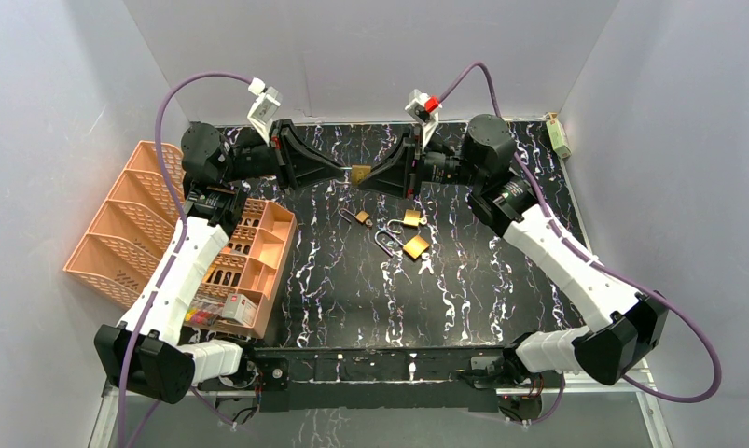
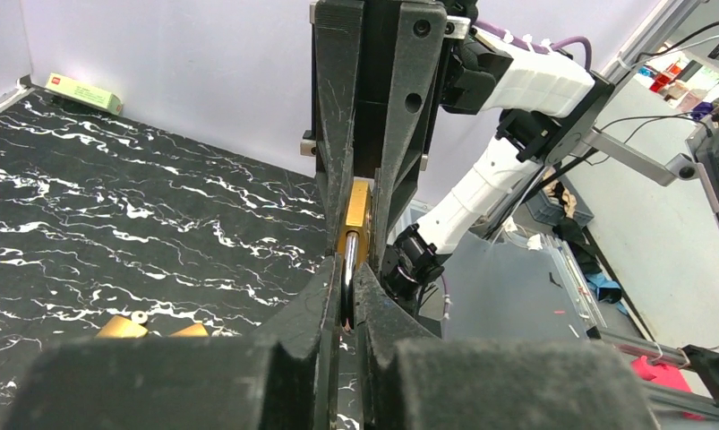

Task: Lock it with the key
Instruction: Lock the lock.

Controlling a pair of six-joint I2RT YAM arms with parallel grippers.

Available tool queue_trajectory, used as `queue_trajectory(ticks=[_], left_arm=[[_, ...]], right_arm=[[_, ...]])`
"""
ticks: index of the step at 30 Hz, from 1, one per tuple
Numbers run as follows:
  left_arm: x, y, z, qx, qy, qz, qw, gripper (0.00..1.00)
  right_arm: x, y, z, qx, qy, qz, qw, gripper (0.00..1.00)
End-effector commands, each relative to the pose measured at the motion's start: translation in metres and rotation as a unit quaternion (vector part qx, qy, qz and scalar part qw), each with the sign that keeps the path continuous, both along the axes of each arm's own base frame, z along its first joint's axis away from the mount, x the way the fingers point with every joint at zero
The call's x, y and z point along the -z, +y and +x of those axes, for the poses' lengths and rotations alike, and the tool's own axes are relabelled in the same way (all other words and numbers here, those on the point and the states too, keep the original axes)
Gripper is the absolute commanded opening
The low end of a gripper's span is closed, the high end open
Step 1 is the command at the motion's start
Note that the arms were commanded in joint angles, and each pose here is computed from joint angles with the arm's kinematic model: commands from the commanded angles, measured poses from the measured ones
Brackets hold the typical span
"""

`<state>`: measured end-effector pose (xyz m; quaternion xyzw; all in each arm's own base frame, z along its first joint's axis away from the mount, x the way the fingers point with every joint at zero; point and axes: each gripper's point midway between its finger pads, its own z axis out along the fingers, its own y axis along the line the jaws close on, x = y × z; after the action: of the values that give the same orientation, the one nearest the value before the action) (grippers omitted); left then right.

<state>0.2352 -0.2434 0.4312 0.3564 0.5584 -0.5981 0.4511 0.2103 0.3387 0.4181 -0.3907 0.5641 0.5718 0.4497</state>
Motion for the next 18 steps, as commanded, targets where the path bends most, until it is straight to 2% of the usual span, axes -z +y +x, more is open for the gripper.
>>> queue_trajectory(ticks=[1,4,5,10,11,12,15,18], left_arm=[[-0.012,0.003,-0.009,0.001,-0.032,0.001,0.999,0.00],[-0.011,0.003,-0.008,-0.001,-0.030,-0.003,1.000,0.00],[-0.011,0.003,-0.007,-0.002,-0.031,-0.004,1.000,0.00],[-0.012,0.002,-0.003,-0.010,-0.030,-0.010,0.999,0.00],[-0.013,0.003,-0.002,-0.014,-0.031,-0.011,0.999,0.00],[-0.013,0.003,0.000,-0.018,-0.031,-0.013,0.999,0.00],[-0.014,0.005,0.003,-0.029,-0.033,-0.017,0.999,0.00],[-0.016,0.007,0.005,-0.035,-0.034,-0.019,0.999,0.00]], right_arm=[[-0.041,-0.004,-0.002,-0.003,-0.050,0.038,0.998,0.04],[-0.042,-0.002,0.000,-0.004,-0.049,0.038,0.998,0.33],[-0.043,-0.003,0.001,-0.001,-0.050,0.040,0.998,0.38],[-0.045,0.000,0.002,-0.009,-0.051,0.047,0.998,0.46],[-0.045,0.001,0.001,-0.013,-0.050,0.048,0.998,0.45],[-0.045,0.001,0.001,-0.015,-0.049,0.048,0.998,0.39],[-0.044,0.003,0.001,-0.020,-0.045,0.046,0.998,0.02],[-0.044,0.001,0.000,-0.021,-0.042,0.046,0.998,0.00]])
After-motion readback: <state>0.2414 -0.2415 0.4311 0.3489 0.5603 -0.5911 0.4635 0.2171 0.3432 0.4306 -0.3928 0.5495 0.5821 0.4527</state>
